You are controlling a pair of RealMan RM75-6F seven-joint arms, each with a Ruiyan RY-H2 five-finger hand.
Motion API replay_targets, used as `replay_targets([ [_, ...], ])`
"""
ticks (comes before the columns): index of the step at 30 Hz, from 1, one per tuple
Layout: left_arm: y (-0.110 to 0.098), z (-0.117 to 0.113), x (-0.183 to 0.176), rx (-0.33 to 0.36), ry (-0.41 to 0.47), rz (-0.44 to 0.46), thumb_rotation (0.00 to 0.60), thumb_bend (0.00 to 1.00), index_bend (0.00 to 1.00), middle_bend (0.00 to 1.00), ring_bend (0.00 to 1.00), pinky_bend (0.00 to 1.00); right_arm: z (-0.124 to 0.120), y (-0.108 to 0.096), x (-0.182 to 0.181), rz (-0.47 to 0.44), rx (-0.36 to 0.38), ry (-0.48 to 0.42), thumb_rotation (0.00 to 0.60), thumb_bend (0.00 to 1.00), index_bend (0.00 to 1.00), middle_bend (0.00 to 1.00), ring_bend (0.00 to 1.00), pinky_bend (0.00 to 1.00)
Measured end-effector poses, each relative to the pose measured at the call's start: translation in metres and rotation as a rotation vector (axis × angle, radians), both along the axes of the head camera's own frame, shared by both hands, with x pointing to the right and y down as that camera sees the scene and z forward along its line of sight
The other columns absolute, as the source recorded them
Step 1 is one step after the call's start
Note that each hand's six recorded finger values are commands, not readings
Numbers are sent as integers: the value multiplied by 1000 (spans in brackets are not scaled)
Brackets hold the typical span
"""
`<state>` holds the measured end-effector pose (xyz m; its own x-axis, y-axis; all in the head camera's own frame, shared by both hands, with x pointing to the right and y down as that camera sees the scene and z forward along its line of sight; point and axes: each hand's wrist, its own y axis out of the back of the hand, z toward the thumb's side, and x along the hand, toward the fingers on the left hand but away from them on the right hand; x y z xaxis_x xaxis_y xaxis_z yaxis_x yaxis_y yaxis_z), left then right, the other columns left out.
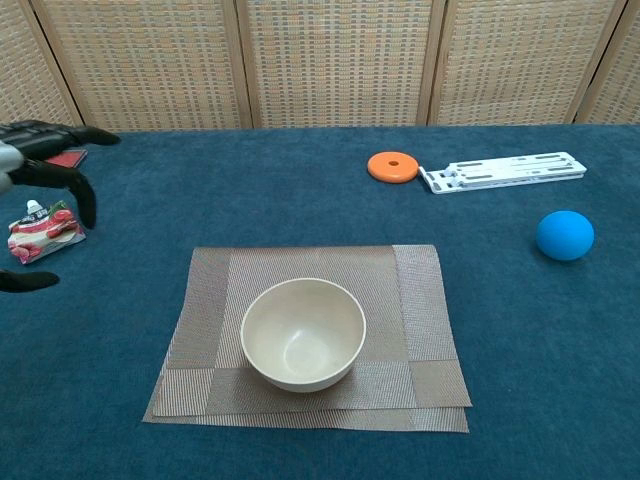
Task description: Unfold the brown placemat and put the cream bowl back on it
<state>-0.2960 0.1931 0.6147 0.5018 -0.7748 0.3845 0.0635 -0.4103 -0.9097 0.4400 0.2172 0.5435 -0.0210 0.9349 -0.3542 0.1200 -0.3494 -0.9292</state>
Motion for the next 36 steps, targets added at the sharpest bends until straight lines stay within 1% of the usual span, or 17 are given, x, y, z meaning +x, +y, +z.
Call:
replay_targets([
  [2, 2, 8, 19, -12, -6, 50, 600, 213, 450, 0, 0, 0, 0, -1, 1, 5, -1, -3, 600, 39, 4, 0, 0, 0],
  [5, 6, 16, 44, -26, -3, 103, 600, 213, 451, 0, 0, 0, 0, -2, 3, 11, -4, -7, 600, 40, 4, 0, 0, 0],
  [14, 17, 34, 92, -76, 13, 182, 600, 216, 455, 0, 0, 0, 0, -4, 7, 27, -9, -19, 600, 40, 4, 0, 0, 0],
  [21, 25, 49, 110, -113, -2, 205, 600, 218, 462, 0, 0, 0, -2, -5, 10, 37, -6, -31, 600, 39, 4, 0, 0, 0],
  [28, 29, 60, 130, -126, 2, 218, 600, 223, 486, 0, 0, 0, -2, -5, 10, 41, -12, -41, 600, 37, 4, 0, 0, 0],
  [32, 31, 66, 144, -120, 5, 238, 600, 230, 512, 0, 0, 0, -2, -5, 11, 45, -16, -47, 600, 37, 4, 0, 0, 0],
  [33, 31, 67, 147, -118, 5, 242, 600, 238, 520, 0, 0, 0, -2, -5, 11, 45, -17, -48, 600, 37, 4, 0, 0, 0],
  [35, 32, 69, 153, -114, 5, 251, 600, 296, 546, 0, 0, 0, -2, -5, 11, 47, -18, -51, 600, 36, 4, 0, 0, 0],
  [36, 33, 70, 155, -112, 5, 254, 600, 362, 574, 0, 0, 0, -2, -5, 11, 47, -18, -54, 600, 36, 3, 0, 0, 0],
])
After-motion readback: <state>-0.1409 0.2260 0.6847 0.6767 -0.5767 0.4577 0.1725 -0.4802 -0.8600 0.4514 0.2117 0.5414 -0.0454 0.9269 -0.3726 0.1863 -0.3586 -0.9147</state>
